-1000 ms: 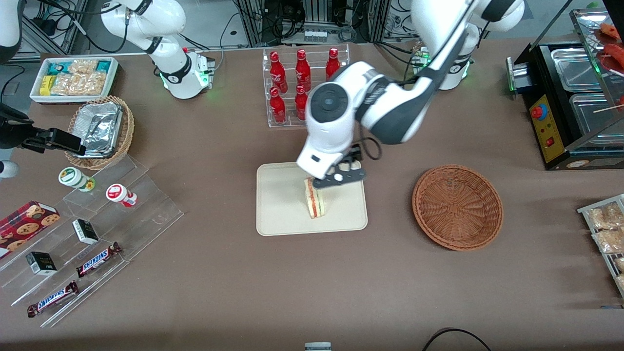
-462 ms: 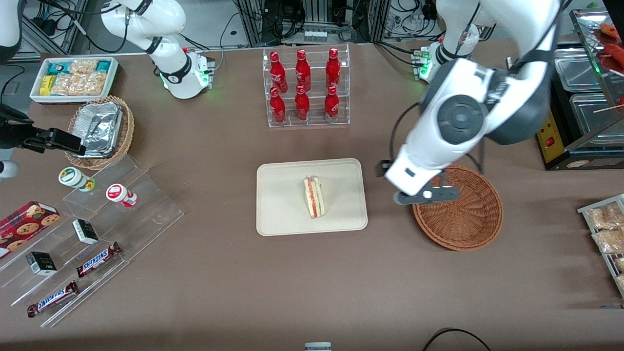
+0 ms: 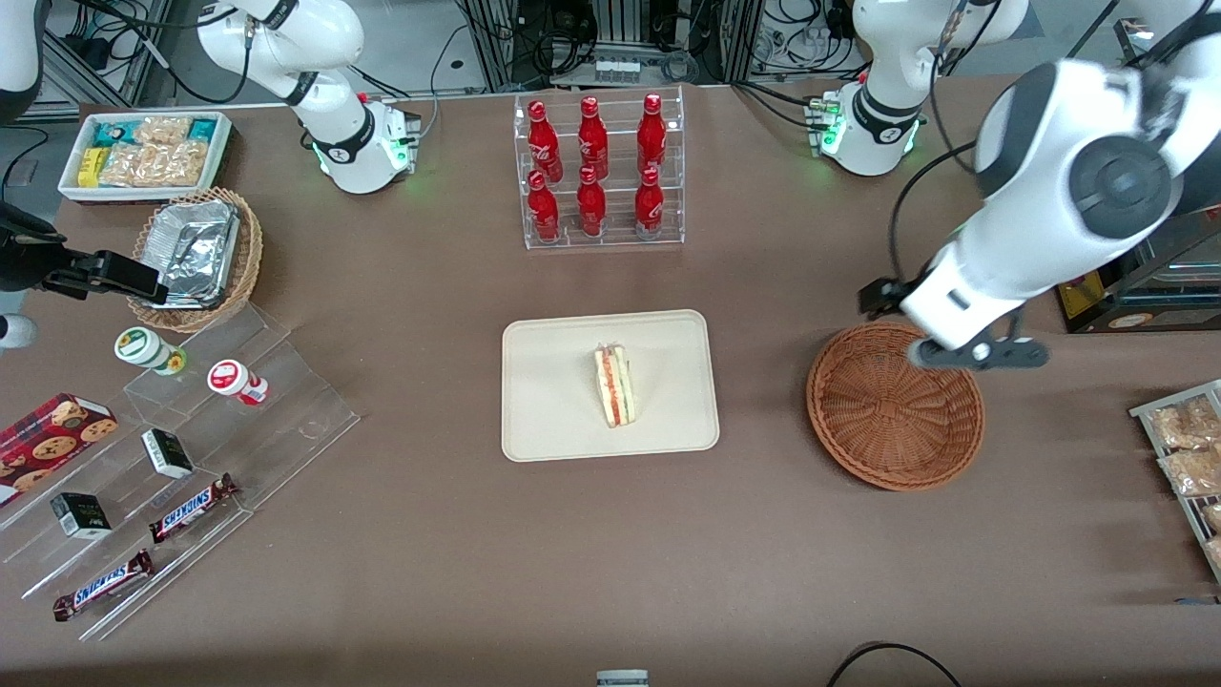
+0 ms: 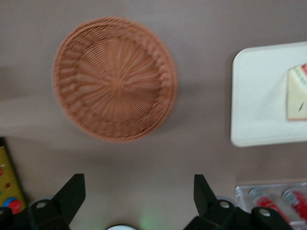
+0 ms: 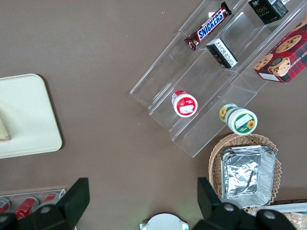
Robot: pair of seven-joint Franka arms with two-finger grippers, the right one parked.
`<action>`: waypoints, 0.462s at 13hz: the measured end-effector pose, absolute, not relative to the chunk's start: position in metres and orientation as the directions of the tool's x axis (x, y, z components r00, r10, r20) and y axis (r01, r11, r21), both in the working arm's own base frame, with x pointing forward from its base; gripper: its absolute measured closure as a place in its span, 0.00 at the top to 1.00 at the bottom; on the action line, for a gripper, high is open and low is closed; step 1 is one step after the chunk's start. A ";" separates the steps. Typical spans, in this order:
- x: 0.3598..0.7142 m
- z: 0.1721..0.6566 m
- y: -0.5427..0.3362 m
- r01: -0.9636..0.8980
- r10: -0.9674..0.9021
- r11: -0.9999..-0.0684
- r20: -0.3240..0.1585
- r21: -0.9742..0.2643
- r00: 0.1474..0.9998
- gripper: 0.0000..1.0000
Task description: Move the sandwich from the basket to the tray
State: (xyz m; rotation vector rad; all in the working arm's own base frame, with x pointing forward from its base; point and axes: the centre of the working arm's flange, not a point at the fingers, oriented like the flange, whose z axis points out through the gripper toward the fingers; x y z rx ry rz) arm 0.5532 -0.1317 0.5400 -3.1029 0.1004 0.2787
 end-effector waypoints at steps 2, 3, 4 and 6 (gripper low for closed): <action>0.540 0.560 -0.097 -0.085 -0.080 -0.996 -0.193 -0.018 0.978 1.00; 0.536 0.568 -0.077 -0.085 -0.080 -0.996 -0.199 -0.015 0.977 1.00; 0.533 0.575 -0.057 -0.088 -0.084 -0.996 -0.204 -0.009 0.975 1.00; 0.526 0.592 -0.022 -0.088 -0.087 -0.996 -0.215 0.005 0.973 1.00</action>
